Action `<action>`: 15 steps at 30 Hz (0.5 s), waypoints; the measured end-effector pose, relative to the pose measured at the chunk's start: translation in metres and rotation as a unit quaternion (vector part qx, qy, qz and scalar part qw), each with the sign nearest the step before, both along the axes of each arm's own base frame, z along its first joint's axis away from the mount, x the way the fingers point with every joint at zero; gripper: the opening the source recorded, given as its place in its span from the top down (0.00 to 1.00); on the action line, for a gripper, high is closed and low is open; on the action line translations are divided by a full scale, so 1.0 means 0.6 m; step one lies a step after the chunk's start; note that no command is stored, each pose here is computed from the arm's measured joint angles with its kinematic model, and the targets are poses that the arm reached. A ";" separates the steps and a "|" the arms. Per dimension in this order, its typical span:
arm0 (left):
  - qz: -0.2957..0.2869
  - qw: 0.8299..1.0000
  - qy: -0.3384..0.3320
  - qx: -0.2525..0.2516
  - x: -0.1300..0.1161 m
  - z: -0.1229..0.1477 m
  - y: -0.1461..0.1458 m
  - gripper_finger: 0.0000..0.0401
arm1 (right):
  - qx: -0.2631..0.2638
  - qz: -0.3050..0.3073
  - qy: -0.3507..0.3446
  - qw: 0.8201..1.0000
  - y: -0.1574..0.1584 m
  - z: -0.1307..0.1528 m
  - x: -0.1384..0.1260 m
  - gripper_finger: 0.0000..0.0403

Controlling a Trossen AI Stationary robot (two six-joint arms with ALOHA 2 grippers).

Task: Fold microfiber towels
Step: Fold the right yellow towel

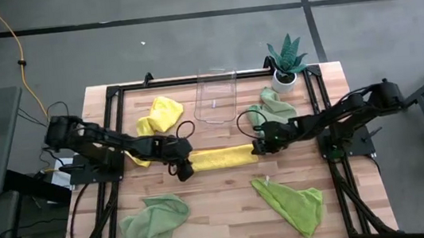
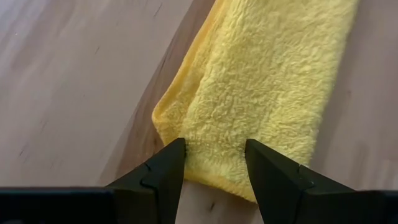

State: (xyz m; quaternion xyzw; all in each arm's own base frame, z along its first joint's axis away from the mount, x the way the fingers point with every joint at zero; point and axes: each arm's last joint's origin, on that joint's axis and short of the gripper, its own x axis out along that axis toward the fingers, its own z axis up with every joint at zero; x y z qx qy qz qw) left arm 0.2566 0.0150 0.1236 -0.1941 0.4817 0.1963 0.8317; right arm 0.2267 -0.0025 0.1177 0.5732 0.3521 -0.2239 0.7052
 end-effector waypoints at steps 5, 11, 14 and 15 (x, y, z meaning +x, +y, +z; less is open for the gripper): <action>0.011 1.000 0.003 -0.003 0.004 -0.008 0.000 0.60 | 0.009 -0.006 -0.009 1.000 0.001 -0.007 0.014 0.42; 0.016 1.000 0.005 0.005 0.004 -0.010 0.001 0.60 | 0.012 -0.006 -0.018 1.000 0.001 0.000 0.025 0.43; 0.017 1.000 0.004 0.005 0.004 -0.010 0.001 0.60 | 0.013 -0.007 -0.018 1.000 0.001 0.000 0.026 0.46; 0.018 1.000 0.003 0.005 0.004 -0.010 0.001 0.60 | 0.012 -0.005 -0.017 1.000 0.001 0.000 0.025 0.48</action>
